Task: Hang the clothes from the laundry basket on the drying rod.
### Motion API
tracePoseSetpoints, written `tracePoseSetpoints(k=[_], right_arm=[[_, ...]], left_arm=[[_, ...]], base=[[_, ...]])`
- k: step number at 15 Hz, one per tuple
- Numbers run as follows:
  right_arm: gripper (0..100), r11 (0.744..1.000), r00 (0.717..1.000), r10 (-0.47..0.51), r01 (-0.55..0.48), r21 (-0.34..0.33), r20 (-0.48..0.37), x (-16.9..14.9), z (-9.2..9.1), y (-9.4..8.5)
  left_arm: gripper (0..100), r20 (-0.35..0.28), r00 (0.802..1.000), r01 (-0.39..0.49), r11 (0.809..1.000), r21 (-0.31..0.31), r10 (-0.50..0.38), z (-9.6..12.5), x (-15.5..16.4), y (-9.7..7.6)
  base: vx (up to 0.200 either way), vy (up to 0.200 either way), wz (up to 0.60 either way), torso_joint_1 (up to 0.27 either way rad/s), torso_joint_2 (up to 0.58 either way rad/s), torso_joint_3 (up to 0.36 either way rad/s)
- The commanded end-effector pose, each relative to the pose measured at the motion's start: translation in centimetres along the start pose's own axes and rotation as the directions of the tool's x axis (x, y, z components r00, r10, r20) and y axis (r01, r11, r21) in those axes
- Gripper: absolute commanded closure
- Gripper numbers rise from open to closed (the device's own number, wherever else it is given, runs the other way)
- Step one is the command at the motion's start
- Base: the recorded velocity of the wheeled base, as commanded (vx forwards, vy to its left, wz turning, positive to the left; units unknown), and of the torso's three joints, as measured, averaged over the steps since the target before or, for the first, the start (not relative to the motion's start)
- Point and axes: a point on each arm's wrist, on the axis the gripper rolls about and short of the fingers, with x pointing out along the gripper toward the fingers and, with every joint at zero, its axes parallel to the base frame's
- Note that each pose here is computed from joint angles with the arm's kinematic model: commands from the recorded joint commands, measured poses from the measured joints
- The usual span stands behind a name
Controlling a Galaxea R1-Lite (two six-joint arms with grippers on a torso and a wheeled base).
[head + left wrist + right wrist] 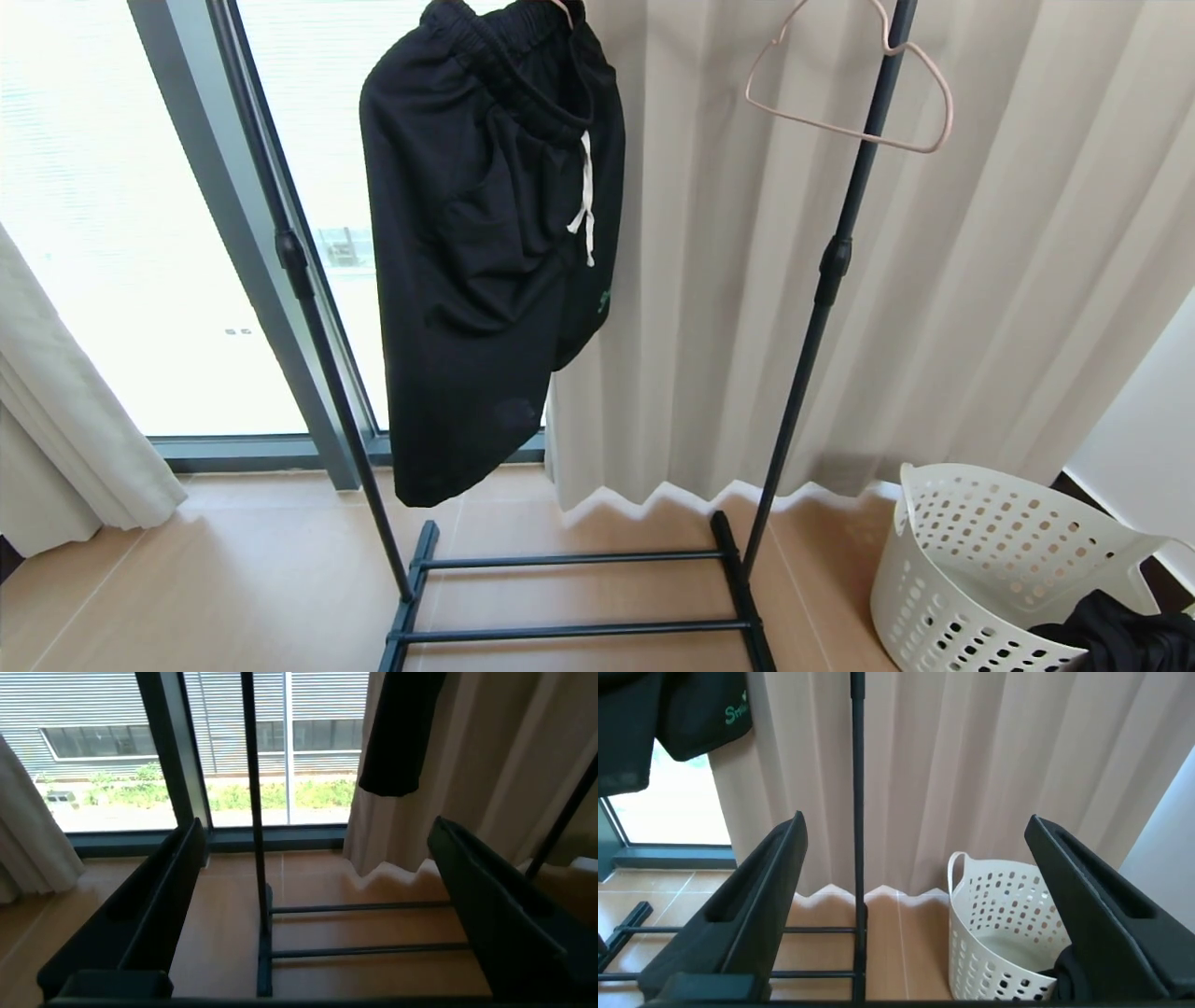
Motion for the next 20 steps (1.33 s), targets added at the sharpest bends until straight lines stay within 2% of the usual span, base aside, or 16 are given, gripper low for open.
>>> tracePoseSetpoints(k=[1,6,7,12,14,16,20], right_arm=[[0,1.0,1.0,0.0,0.0,-0.001,-0.001,0.01,0.01,0.0],[0,1.0,1.0,0.0,0.0,-0.001,-0.001,0.01,0.01,0.0],[0,1.0,1.0,0.0,0.0,-0.001,-0.001,0.01,0.01,0.0],[0,1.0,1.0,0.0,0.0,0.001,-0.001,0.01,0.01,0.0],[0,1.0,1.0,0.0,0.0,0.001,-0.001,0.01,0.01,0.0],[0,1.0,1.0,0.0,0.0,0.001,-0.001,0.01,0.01,0.0],[0,1.0,1.0,0.0,0.0,-0.001,-0.001,0.01,0.01,0.0]], left_arm=[[0,0.0,1.0,0.0,1.0,0.0,0.0,0.01,0.01,0.0],[0,-0.002,1.0,0.0,1.0,0.001,0.0,0.0,0.01,0.0],[0,0.0,1.0,0.0,1.0,0.001,0.0,0.01,0.01,0.0],[0,-0.002,1.0,0.0,1.0,0.0,0.0,0.0,0.01,0.0],[0,0.0,1.0,0.0,1.0,0.001,0.0,0.01,0.01,0.0],[0,-0.002,1.0,0.0,1.0,0.0,0.0,0.0,0.01,0.0],[0,-0.002,1.0,0.0,1.0,0.001,0.0,0.0,0.01,0.0]], base=[[0.0,0.0,-0.6,0.002,0.0,0.002],[0.0,0.0,-0.6,0.001,0.0,0.002],[0.0,0.0,0.0,0.0,0.0,0.0],[0.0,-0.2,0.0,0.0,0.0,0.002],[0.0,-0.2,-0.6,-0.002,0.0,-0.002],[0.0,0.0,-0.6,0.002,0.0,0.002],[0.0,-0.05,0.0,0.001,0.0,0.001]])
